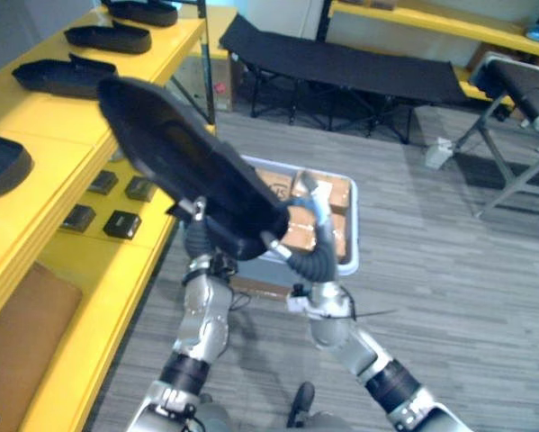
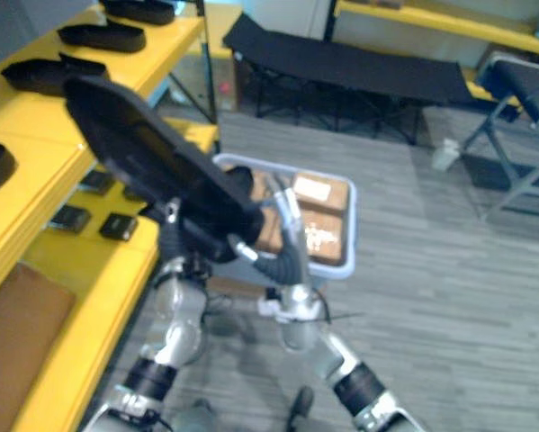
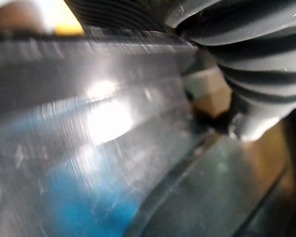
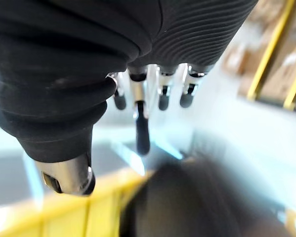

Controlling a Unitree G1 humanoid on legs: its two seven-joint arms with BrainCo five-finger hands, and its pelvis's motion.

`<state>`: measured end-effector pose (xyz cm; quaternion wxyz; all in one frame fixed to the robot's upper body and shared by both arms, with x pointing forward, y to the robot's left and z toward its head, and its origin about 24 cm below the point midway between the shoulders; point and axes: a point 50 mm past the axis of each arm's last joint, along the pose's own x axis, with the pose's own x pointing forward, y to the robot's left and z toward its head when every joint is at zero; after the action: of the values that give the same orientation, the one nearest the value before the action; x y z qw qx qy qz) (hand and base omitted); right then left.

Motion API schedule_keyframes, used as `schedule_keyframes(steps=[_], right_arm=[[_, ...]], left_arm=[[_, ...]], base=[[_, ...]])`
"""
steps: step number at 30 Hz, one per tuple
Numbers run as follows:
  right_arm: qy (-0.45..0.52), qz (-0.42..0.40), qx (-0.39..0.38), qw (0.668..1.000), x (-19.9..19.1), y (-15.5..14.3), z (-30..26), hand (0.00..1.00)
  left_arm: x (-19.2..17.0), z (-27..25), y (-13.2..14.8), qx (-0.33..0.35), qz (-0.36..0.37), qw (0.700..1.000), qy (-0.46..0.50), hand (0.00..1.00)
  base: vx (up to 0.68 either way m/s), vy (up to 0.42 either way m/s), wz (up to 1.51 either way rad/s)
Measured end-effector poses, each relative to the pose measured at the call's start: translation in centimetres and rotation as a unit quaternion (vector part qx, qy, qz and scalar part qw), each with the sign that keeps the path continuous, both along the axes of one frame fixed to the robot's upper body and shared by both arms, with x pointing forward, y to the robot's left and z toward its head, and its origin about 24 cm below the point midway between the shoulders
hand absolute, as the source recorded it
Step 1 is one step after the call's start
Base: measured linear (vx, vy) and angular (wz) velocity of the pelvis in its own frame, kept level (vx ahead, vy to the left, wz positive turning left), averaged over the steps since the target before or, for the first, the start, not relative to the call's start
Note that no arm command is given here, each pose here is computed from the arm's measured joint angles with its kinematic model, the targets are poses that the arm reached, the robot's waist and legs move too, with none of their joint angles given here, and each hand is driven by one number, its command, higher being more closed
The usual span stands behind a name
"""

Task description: Walk over and take plastic housings, then place them on the shelf

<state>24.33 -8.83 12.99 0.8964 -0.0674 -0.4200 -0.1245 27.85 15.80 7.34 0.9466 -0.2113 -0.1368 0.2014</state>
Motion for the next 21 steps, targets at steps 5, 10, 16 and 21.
schedule_keyframes(steps=[5, 10, 16, 21], right_arm=[[0.099, -0.128, 0.099, 0.982, -1.3, -7.1, -2.3, 0.0], [0.26, -0.161, 0.224, 0.925, -4.7, -11.6, -8.2, 0.0], [0.305, -0.195, 0.298, 0.883, -8.9, -14.1, -11.7, 0.0], [0.287, -0.13, 0.297, 0.901, -7.7, -13.5, -10.9, 0.0]], left_arm=[[-3.6, 0.1, 4.1, 0.088, 0.154, 0.984, 0.008, 1.0], [-6.2, 0.8, 4.0, 0.157, 0.187, 0.97, -0.002, 1.0], [-7.7, 0.5, 3.6, 0.239, 0.204, 0.949, 0.028, 1.0], [-7.8, 1.2, 4.3, 0.275, 0.215, 0.937, 0.015, 1.0]], base=[[-0.01, 0.036, -0.06], [0.05, 0.038, -0.18], [0.03, 0.046, -0.19], [-0.04, 0.021, 0.01]])
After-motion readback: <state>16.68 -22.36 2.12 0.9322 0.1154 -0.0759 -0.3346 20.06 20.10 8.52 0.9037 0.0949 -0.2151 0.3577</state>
